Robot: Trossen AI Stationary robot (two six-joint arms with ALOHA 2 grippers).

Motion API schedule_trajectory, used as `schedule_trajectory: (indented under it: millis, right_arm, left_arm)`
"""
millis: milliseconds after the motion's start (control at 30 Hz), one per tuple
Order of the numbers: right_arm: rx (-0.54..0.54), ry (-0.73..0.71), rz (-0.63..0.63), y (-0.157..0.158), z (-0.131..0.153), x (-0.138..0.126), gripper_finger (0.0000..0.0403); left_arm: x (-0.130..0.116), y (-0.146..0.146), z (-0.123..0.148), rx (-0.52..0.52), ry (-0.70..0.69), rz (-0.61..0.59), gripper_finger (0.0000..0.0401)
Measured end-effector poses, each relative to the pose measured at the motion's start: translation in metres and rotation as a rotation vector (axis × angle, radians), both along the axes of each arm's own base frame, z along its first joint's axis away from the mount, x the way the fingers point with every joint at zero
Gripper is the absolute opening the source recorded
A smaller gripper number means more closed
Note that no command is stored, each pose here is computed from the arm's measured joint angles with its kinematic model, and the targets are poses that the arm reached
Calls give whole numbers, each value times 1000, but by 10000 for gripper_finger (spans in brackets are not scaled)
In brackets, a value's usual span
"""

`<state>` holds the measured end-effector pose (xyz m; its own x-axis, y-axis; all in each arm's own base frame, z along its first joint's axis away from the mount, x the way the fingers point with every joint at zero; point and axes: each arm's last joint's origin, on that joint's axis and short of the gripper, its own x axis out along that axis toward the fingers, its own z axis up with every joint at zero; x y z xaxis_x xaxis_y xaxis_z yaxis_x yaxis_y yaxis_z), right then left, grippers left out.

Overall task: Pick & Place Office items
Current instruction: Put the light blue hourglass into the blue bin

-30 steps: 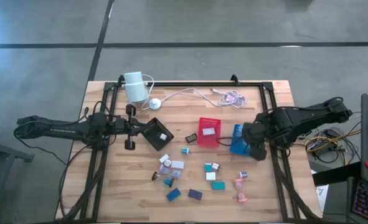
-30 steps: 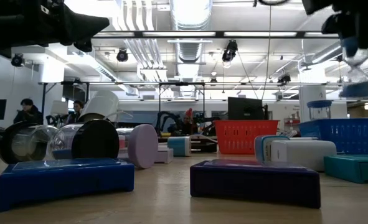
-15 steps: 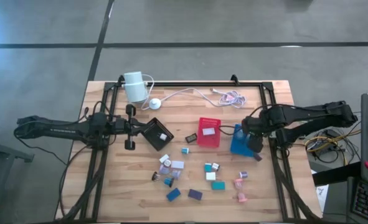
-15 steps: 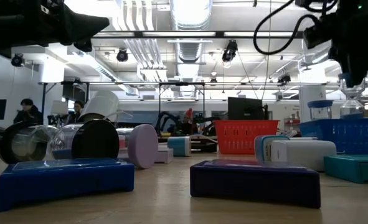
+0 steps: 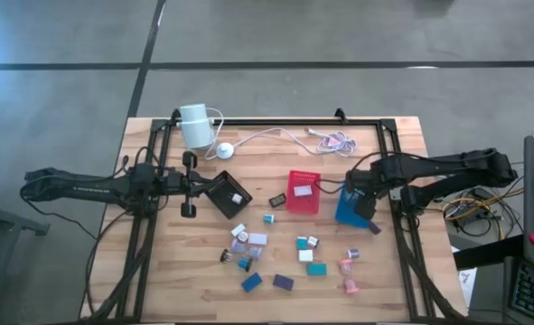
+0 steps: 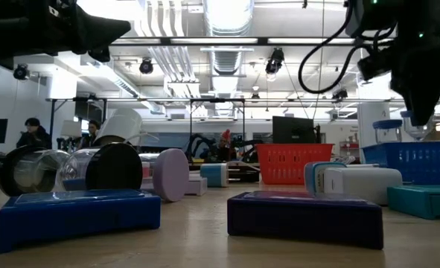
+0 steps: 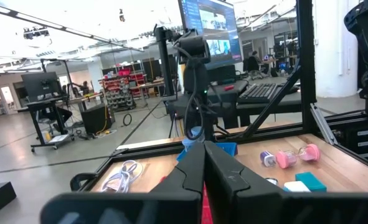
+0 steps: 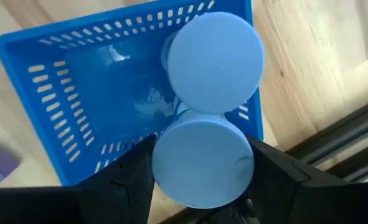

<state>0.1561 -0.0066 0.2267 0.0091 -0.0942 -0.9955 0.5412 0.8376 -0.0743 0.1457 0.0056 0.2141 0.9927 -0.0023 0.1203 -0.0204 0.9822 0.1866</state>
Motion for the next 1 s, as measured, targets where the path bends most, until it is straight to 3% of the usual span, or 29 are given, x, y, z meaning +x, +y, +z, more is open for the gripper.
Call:
schedule_trajectory:
  millis: [700, 1000]
  right_arm:
    - [20, 17, -12, -9, -16, -1, 194]
    - [-34, 34, 15, -11, -17, -2, 260]
  left_arm:
    - [0, 0, 0, 0, 0, 0, 12]
    - [0, 0, 0, 0, 0, 0, 12]
